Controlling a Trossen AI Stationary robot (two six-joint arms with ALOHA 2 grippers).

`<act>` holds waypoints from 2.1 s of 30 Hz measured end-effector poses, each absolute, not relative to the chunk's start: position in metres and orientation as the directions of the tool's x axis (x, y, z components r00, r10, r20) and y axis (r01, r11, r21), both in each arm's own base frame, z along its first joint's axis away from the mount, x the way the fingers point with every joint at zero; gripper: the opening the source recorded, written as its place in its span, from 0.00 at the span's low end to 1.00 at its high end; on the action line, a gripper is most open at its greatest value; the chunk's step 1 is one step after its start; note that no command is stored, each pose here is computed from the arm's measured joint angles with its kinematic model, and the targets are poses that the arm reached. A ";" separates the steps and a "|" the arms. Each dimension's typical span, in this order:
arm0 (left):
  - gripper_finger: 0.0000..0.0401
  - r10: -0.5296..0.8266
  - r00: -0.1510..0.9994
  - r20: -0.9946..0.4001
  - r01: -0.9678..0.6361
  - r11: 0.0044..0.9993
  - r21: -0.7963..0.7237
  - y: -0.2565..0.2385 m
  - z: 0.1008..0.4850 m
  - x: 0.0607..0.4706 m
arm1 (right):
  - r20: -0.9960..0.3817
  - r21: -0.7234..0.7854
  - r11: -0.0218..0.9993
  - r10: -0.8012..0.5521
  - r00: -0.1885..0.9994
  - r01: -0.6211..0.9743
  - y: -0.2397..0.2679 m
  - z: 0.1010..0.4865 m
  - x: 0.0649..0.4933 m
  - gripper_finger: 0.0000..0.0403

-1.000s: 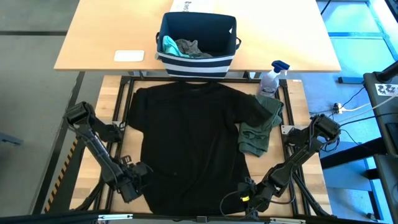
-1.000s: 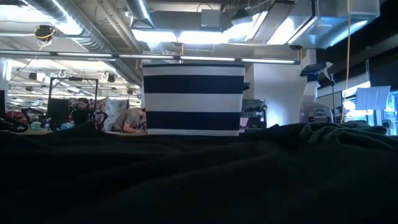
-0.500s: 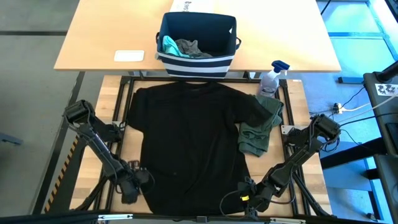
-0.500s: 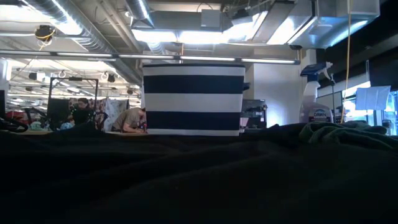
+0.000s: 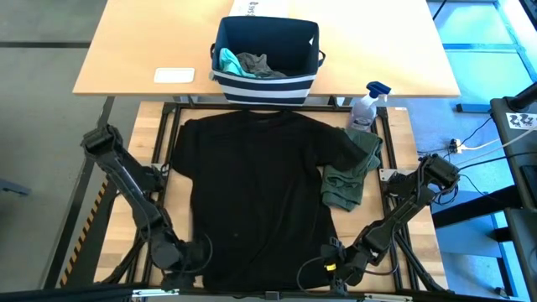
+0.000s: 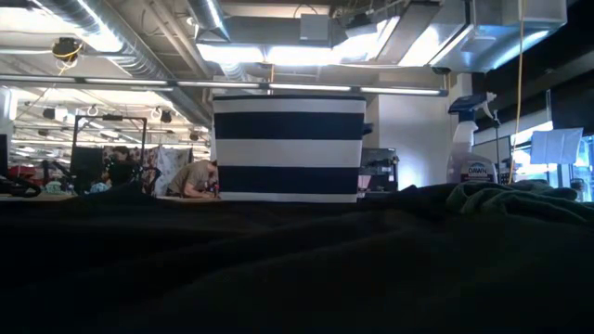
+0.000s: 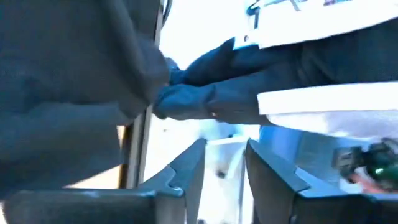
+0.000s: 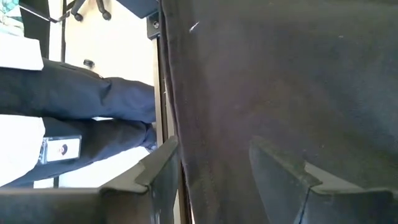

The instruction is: Fold Laundry from Bin

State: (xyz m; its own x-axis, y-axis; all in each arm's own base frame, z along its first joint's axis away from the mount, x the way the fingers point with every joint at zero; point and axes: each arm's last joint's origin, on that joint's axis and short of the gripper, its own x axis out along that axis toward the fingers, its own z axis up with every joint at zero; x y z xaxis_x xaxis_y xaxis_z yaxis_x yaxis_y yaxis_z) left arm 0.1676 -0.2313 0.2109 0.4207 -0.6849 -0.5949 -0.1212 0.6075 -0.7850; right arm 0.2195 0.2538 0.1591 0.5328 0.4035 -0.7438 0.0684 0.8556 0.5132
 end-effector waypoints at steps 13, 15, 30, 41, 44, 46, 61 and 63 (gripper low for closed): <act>0.21 -0.547 0.391 -0.740 -0.298 0.685 -0.664 -0.233 0.186 0.159 | -0.746 0.507 0.861 0.416 0.521 0.039 0.254 0.159 0.219 0.48; 0.21 -0.518 0.374 -0.769 -0.293 0.721 -0.628 -0.236 0.172 0.162 | -0.747 0.508 0.861 0.418 0.518 0.038 0.254 0.159 0.219 0.48; 0.21 -0.059 0.345 -0.937 -0.526 0.814 -0.245 -0.180 0.160 0.171 | -0.747 0.490 0.872 0.406 0.526 0.022 0.254 0.159 0.219 0.48; 0.21 -0.413 0.357 -0.838 -0.289 0.804 -0.519 -0.207 0.205 0.161 | -0.749 0.483 0.875 0.396 0.531 0.028 0.253 0.158 0.220 0.48; 0.21 -0.374 0.386 -0.843 -0.279 0.824 -0.494 -0.217 0.199 0.152 | -0.753 0.451 0.892 0.372 0.543 0.013 0.251 0.157 0.222 0.48; 0.23 -0.345 0.405 -0.846 -0.291 0.829 -0.478 -0.221 0.195 0.151 | -0.755 0.440 0.898 0.364 0.545 0.009 0.249 0.157 0.223 0.48; 0.47 -0.366 0.322 -0.873 0.058 0.928 -0.368 -0.252 0.136 0.168 | -0.756 0.455 0.890 0.371 0.539 0.026 0.250 0.157 0.223 0.48; 0.46 -0.347 0.327 -0.879 0.110 0.938 -0.330 -0.253 0.130 0.170 | -0.758 0.452 0.891 0.368 0.538 0.028 0.249 0.156 0.222 0.48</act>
